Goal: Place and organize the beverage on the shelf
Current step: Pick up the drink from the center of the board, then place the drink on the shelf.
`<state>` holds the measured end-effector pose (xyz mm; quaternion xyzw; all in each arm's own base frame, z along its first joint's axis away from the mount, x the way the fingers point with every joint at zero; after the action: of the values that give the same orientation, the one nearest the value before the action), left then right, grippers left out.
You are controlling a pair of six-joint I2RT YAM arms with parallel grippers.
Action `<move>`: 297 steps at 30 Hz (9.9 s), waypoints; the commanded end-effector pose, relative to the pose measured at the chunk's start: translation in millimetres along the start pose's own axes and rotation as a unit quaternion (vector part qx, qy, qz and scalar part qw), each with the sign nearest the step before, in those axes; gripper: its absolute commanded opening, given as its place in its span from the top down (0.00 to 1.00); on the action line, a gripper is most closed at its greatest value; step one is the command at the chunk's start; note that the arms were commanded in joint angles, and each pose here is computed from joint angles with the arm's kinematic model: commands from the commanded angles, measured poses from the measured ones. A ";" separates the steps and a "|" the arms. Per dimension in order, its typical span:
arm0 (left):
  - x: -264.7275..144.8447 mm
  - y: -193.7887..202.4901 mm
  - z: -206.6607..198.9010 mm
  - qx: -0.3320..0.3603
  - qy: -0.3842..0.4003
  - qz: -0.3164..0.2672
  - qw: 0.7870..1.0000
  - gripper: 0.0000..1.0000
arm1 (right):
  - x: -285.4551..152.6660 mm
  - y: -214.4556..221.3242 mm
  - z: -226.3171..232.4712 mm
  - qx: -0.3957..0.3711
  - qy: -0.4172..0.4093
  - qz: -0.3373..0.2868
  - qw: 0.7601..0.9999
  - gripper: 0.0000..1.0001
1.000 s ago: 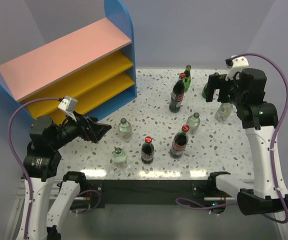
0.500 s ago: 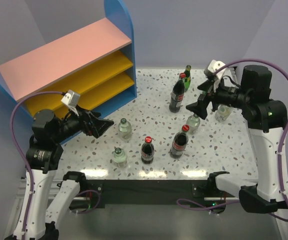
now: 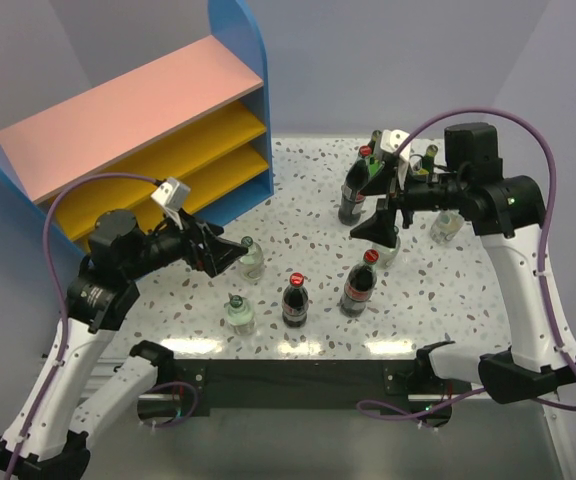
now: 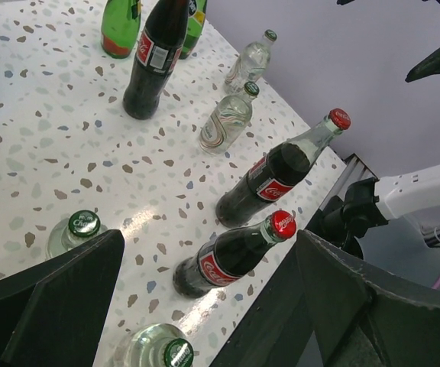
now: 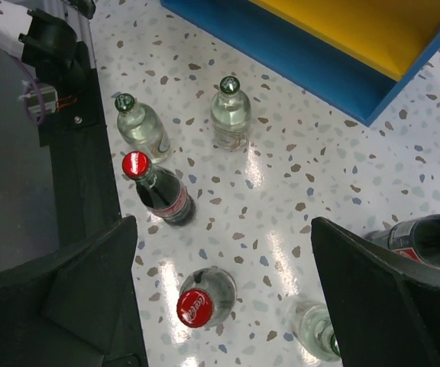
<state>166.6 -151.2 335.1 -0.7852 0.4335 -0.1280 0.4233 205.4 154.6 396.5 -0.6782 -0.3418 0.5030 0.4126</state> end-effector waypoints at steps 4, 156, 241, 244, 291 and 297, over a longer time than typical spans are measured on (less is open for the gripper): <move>6.4 -7.5 -5.7 0.024 0.017 -0.027 0.999 0.00 | -1.8 -2.8 3.8 -0.026 -0.005 0.001 1.000 0.01; 49.0 -3.3 3.3 0.108 0.070 -0.054 0.990 0.00 | 100.4 -4.8 -18.6 -0.049 0.035 0.085 0.995 1.00; 186.2 11.9 -37.2 0.197 -0.006 -0.080 0.977 1.00 | 66.6 -43.7 -27.5 0.111 -0.001 -0.037 0.993 0.45; 179.7 5.3 -43.1 0.191 0.002 -0.092 0.977 1.00 | 61.9 -48.4 -23.8 0.096 -0.007 -0.044 0.994 0.21; 30.4 -321.1 -118.6 0.232 -0.253 -0.429 0.836 1.00 | -7.9 -32.1 -36.0 0.077 0.119 -0.066 0.988 0.01; 28.9 -340.3 -102.7 0.243 -0.285 -0.452 0.810 1.00 | -4.9 -28.5 -34.1 0.085 0.108 -0.066 0.988 0.01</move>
<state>347.4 -187.3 573.9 -0.7312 -0.0278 -0.1030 0.6737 241.2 153.6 420.4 -0.6727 -0.2727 0.4343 0.5333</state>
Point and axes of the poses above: each gripper's point midway between its finger pads, its own x axis out along the fingers, its own z axis along the line the jaws close on, y = z × x, the point moved 4 cm from there along -x, back along the fingers, and after that the axes turned 11 degrees about -x, right-handed, at the moved point
